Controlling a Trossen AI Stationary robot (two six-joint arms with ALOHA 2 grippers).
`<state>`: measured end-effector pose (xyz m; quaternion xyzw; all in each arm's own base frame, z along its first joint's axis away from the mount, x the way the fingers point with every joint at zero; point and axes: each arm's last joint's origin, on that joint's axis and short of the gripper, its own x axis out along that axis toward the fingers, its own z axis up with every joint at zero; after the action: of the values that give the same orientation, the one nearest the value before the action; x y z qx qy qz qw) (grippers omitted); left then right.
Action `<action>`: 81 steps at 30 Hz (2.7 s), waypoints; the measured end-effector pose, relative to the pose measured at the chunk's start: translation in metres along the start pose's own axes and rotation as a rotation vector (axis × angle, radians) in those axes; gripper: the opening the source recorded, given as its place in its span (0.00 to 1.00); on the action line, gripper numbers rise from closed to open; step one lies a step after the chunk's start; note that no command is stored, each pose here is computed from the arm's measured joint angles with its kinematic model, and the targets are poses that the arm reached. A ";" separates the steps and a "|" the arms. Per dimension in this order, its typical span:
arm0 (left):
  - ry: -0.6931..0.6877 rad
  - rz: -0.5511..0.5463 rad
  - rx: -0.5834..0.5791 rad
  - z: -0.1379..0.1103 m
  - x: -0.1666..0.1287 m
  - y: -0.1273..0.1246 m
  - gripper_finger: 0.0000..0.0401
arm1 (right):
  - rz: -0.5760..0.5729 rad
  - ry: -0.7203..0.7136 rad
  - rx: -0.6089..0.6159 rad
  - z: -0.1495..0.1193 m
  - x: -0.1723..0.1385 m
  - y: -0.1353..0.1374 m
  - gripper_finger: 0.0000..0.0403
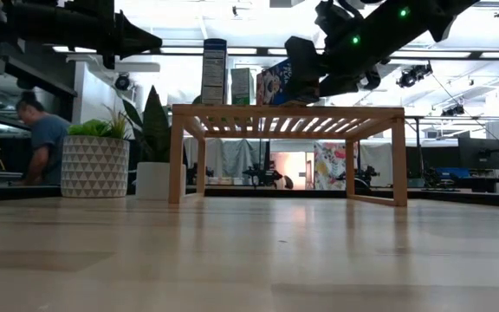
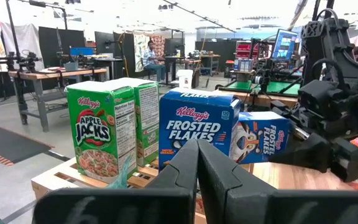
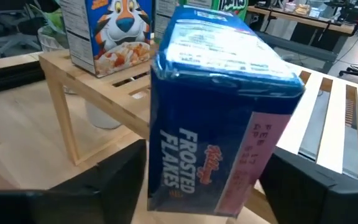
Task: Stack cereal on shelf
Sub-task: Put the blue cereal box on the shelf aligned with the other blue cereal box
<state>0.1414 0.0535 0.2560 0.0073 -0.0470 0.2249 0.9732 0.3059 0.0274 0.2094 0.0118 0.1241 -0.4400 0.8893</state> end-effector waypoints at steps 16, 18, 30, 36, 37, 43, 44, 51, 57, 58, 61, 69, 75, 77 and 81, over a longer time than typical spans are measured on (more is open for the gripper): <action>0.000 0.000 0.000 0.000 0.000 0.000 0.00 | 0.134 -0.044 0.081 0.031 -0.028 -0.010 0.36; 0.000 0.000 0.000 0.000 0.000 0.000 0.00 | 0.175 -0.037 0.090 0.040 -0.032 -0.014 0.35; -0.006 0.000 -0.004 0.001 0.000 0.000 0.00 | 0.174 0.336 0.064 0.189 -0.052 -0.045 0.35; -0.007 -0.006 -0.012 0.001 0.000 0.000 0.00 | 0.162 0.557 0.016 0.226 -0.022 -0.042 0.35; -0.006 -0.006 -0.012 0.001 0.000 0.000 0.00 | 0.169 0.587 -0.003 0.228 -0.016 -0.040 0.35; -0.004 -0.008 -0.011 0.000 0.000 0.000 0.00 | 0.244 0.678 -0.055 0.233 0.016 -0.025 0.35; -0.004 -0.008 -0.011 0.000 0.000 0.000 0.00 | 0.257 0.691 -0.056 0.232 0.020 -0.022 0.35; -0.003 -0.009 -0.010 0.000 0.000 0.000 0.00 | 0.230 0.809 -0.070 0.213 0.042 -0.024 0.35; -0.003 -0.009 -0.010 0.000 0.000 0.000 0.00 | 0.190 0.834 -0.063 0.206 0.054 -0.030 0.35; -0.002 -0.009 -0.010 0.000 0.000 0.000 0.00 | 0.187 0.832 -0.060 0.206 0.056 -0.031 0.35; -0.002 -0.009 -0.010 0.000 0.000 0.000 0.00 | 0.185 0.831 -0.058 0.205 0.061 -0.033 0.35; -0.003 -0.009 -0.010 0.000 0.000 0.000 0.00 | 0.222 0.781 -0.083 0.208 0.065 -0.032 0.35; -0.001 -0.009 -0.011 0.000 0.000 0.000 0.00 | 0.215 0.802 -0.101 0.204 0.069 -0.030 0.35; -0.001 -0.009 -0.010 0.000 0.000 0.000 0.00 | 0.211 0.803 -0.105 0.203 0.069 -0.030 0.35; 0.000 -0.009 -0.010 0.000 0.000 0.000 0.00 | 0.203 0.802 -0.103 0.203 0.071 -0.032 0.35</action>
<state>0.1416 0.0532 0.2561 0.0025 -0.0483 0.2203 0.9742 0.3650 -0.0737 0.3930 0.1501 0.4808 -0.3041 0.8086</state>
